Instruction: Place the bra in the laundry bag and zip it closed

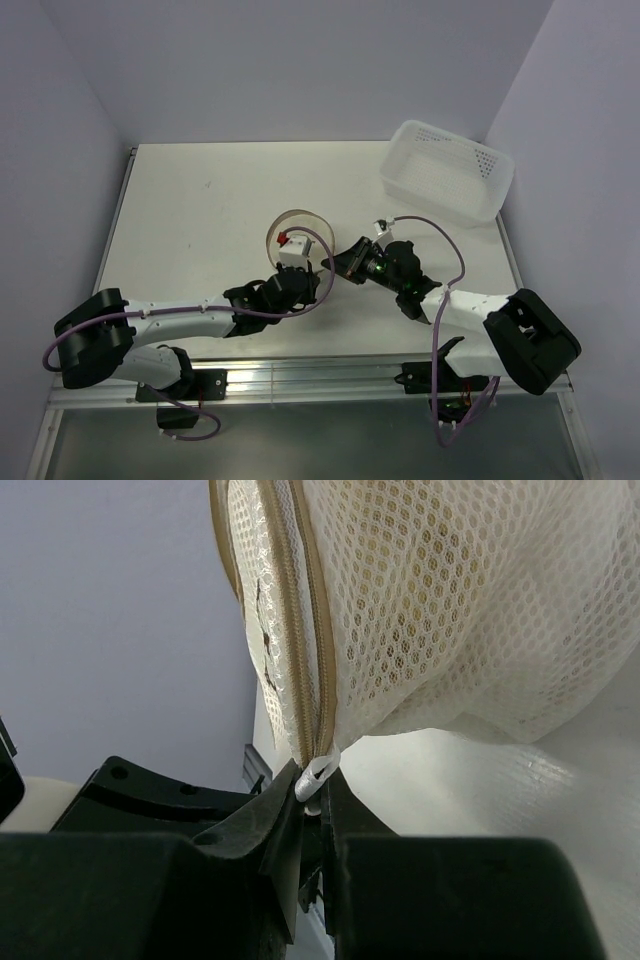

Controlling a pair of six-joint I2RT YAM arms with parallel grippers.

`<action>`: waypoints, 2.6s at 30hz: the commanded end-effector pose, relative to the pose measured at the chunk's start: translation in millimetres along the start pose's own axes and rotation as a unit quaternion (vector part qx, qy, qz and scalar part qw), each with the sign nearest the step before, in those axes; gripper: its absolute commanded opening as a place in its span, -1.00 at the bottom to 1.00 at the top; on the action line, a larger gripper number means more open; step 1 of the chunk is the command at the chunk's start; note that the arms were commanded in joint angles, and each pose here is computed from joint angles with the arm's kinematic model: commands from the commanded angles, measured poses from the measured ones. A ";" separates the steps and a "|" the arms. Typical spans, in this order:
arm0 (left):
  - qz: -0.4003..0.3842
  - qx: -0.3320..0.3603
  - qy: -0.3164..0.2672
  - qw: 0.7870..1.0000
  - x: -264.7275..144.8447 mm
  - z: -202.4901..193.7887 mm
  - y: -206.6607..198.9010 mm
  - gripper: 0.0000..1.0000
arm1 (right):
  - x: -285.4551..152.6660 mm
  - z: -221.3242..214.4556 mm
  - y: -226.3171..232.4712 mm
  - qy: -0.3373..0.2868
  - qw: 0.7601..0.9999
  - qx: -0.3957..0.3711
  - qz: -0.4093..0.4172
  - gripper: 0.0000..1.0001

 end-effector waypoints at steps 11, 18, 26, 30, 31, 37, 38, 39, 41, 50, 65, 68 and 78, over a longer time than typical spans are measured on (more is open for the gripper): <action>0.079 -0.002 -0.033 0.996 -20.3 8.1 40.7 -1.00 | -1.3 20.2 23.1 -0.013 0.998 -0.056 0.005 -1.00; 0.130 -0.017 -0.024 0.991 -39.9 1.1 80.3 -1.00 | -3.4 40.5 18.0 0.008 0.993 -0.107 -0.038 -1.00; 0.052 -0.050 -0.048 0.996 -51.6 22.4 59.6 -1.00 | 13.7 76.2 42.9 0.001 0.987 -0.145 -0.065 -1.00; -0.028 -0.087 -0.071 0.993 -49.0 38.5 29.8 -1.00 | 14.5 81.1 52.7 -0.022 0.986 -0.149 -0.069 0.32; -0.043 -0.101 -0.086 0.990 -48.6 46.5 23.7 -0.99 | 11.1 76.0 44.6 -0.022 0.986 -0.148 -0.073 0.40; -0.071 -0.120 -0.113 0.984 -44.9 68.9 8.0 -0.99 | -26.4 31.7 17.4 -0.038 0.991 -0.119 -0.050 0.50; -0.074 -0.121 -0.117 0.983 -43.2 71.7 5.5 -1.00 | -27.9 16.1 19.4 -0.025 0.993 -0.112 -0.040 0.50; -0.074 -0.121 -0.118 0.983 -42.4 73.0 4.6 -1.00 | -31.3 8.4 25.4 -0.022 0.993 -0.113 -0.023 0.50; -0.077 -0.120 -0.116 0.983 -39.0 71.5 1.7 -1.00 | -31.4 -5.4 33.2 -0.005 0.994 -0.112 -0.005 0.50; -0.075 -0.108 -0.101 0.986 -29.9 59.4 -1.9 -1.00 | -16.5 -2.6 54.9 -0.021 0.995 -0.096 0.028 0.28; -0.060 -0.084 -0.084 0.991 -26.9 41.9 4.3 -0.99 | -7.3 7.1 54.6 -0.047 0.994 -0.093 0.018 -0.78; -0.051 -0.082 -0.085 0.992 -28.3 41.7 8.0 -1.00 | -7.0 7.7 53.0 -0.045 0.995 -0.093 0.018 -0.61; -0.061 -0.078 -0.085 0.991 -27.0 41.8 -0.3 -1.00 | -5.4 2.0 53.9 -0.025 0.995 -0.092 0.029 -0.28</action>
Point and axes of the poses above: each gripper's point midway between its finger pads, its own x axis out along the fingers, its own y axis along the line the jaws close on, z = x × y, the point moved 4 cm from there along -x, back along the fingers, and after that the axes turned 15 degrees about x, right-handed, at the moved point
